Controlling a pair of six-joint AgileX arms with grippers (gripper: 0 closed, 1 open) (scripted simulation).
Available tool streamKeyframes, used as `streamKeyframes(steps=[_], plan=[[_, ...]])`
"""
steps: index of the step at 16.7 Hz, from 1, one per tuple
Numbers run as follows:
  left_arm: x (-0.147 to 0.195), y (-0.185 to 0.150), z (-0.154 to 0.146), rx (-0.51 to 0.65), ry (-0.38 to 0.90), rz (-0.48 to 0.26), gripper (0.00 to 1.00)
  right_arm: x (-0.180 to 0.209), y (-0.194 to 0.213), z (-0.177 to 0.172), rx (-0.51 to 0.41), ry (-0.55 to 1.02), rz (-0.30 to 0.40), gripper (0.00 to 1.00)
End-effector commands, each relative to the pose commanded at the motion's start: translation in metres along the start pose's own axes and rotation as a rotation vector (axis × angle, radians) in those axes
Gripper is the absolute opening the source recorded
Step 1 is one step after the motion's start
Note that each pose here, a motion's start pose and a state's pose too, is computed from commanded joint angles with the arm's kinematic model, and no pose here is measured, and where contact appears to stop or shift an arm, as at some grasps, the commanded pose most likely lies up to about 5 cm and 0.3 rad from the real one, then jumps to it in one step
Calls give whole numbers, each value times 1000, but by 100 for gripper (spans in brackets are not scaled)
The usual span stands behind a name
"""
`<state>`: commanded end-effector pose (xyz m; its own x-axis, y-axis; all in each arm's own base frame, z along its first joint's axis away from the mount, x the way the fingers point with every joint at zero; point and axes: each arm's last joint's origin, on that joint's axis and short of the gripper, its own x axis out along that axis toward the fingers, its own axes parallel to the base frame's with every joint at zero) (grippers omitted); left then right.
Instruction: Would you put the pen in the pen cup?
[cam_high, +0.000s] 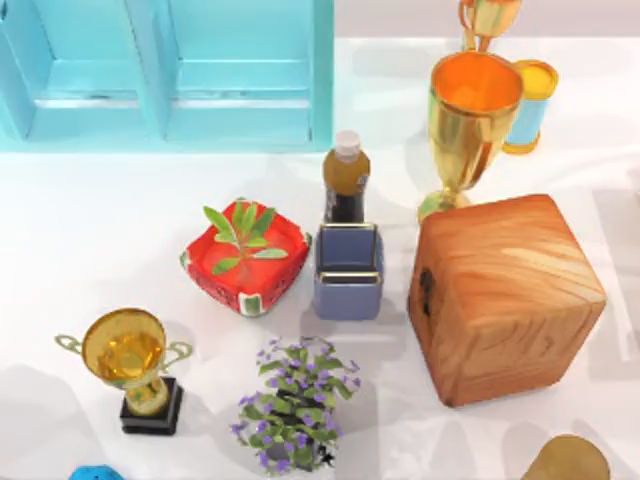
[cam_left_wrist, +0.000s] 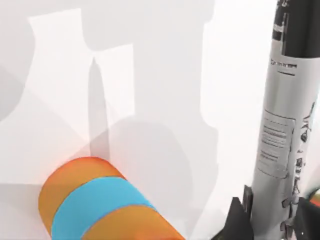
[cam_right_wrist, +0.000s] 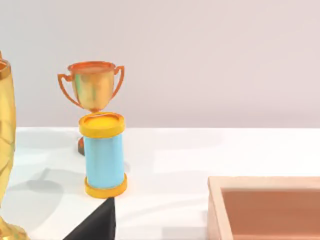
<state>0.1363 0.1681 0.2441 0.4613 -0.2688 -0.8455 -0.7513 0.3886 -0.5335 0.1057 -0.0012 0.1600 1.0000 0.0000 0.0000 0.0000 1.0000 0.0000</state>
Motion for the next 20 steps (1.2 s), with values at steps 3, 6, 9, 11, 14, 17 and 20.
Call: streamKeyframes(steps=[3, 6, 9, 11, 14, 17, 20], plan=[[0, -1, 0, 8, -3, 1, 0, 0, 0, 0, 0, 0, 0, 100], [6, -4, 4, 29, 6, 28, 0, 0, 0, 0, 0, 0, 0, 100], [27, -18, 16, 127, 11, 133, 0, 0, 0, 0, 0, 0, 0, 100], [49, -36, 26, 239, -17, 235, 0, 0, 0, 0, 0, 0, 0, 100], [88, -78, 34, 461, -141, 399, 0, 0, 0, 0, 0, 0, 0, 100], [131, -136, 24, 697, -369, 528, 0, 0, 0, 0, 0, 0, 0, 100], [175, -201, -19, 895, -675, 578, 0, 0, 0, 0, 0, 0, 0, 100]])
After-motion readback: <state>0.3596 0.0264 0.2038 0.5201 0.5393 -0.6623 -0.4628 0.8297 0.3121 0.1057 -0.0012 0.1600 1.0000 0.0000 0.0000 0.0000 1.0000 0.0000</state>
